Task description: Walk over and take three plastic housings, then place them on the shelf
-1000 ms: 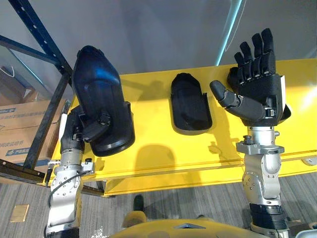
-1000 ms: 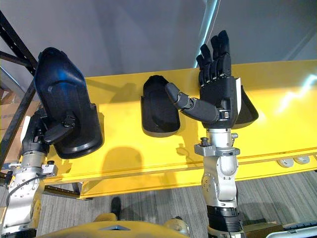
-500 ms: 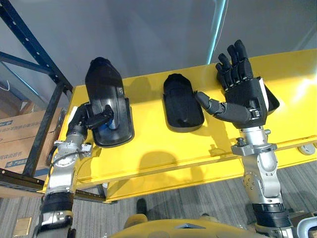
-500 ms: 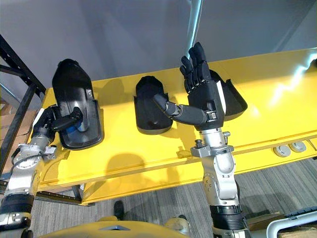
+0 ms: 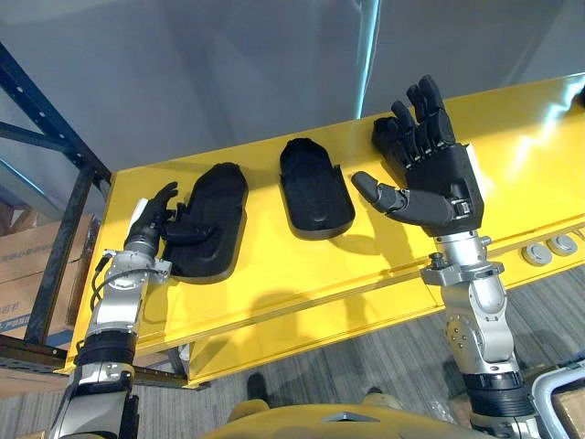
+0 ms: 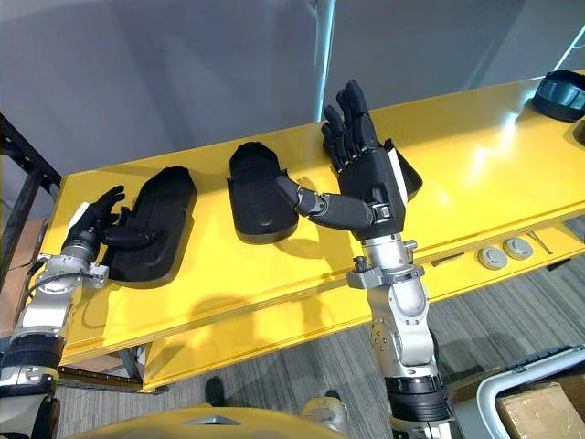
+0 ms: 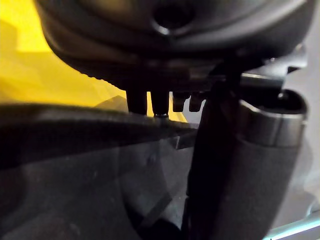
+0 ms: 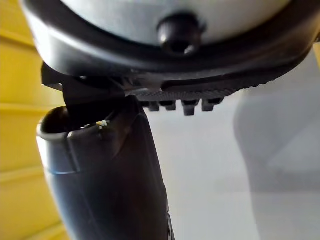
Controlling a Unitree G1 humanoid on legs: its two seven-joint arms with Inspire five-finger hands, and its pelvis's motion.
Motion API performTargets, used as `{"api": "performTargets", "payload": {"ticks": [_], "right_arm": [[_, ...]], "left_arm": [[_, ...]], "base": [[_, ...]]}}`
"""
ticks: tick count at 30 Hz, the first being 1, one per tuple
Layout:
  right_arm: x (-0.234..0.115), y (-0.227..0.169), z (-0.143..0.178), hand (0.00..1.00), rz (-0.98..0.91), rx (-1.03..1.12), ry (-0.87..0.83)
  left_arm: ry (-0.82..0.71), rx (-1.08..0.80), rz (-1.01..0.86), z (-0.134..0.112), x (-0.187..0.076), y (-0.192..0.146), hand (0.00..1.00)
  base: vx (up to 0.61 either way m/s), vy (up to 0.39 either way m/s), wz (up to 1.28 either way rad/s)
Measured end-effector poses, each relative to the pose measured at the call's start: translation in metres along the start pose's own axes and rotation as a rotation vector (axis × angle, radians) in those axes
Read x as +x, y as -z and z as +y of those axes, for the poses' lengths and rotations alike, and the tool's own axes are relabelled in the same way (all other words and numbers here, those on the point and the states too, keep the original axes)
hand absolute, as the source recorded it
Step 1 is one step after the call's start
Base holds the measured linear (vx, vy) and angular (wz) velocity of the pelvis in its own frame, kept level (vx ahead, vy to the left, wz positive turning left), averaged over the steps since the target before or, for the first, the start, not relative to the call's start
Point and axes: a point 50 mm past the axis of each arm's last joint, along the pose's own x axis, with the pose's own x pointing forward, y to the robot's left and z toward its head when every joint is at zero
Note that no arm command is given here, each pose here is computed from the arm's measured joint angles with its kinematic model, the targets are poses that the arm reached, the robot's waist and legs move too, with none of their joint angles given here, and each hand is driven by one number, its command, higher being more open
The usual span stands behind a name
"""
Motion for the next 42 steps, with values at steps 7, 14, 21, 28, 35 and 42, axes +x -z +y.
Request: {"api": "performTargets", "payload": {"ticks": [7,14,21,28,35,42], "right_arm": [[0.006,-0.003,0.000,1.00,-0.022,-0.001,0.016],[0.006,-0.002,0.000,1.00,-0.026,0.012,0.036],[0.004,0.013,-0.001,1.00,0.051,0.114,0.060],[0.010,0.046,0.023,1.00,0.209,0.156,0.016],[0.038,0.046,0.042,1.00,0.162,0.186,-0.001],[0.036,0.070,0.060,1.00,0.278,0.166,0.024]], "left_arm": [[-0.065,0.014,0.057,-0.001,0.004,0.002,1.00],[-0.256,-0.096,0.073,0.000,0.000,0.007,1.00],[-0.507,-0.249,-0.237,0.020,-0.036,-0.043,1.00],[-0.490,-0.359,-0.737,0.017,-0.103,-0.104,1.00],[-0.249,-0.398,-0.679,-0.010,-0.113,-0.080,1.00],[-0.073,-0.428,-0.663,-0.033,-0.125,-0.067,1.00]], "base": [[-0.01,0.000,-0.02],[-0.01,0.003,-0.04],[-0.01,-0.009,0.12],[-0.03,-0.021,0.29],[-0.02,-0.017,0.24],[-0.01,-0.020,0.15]]}}
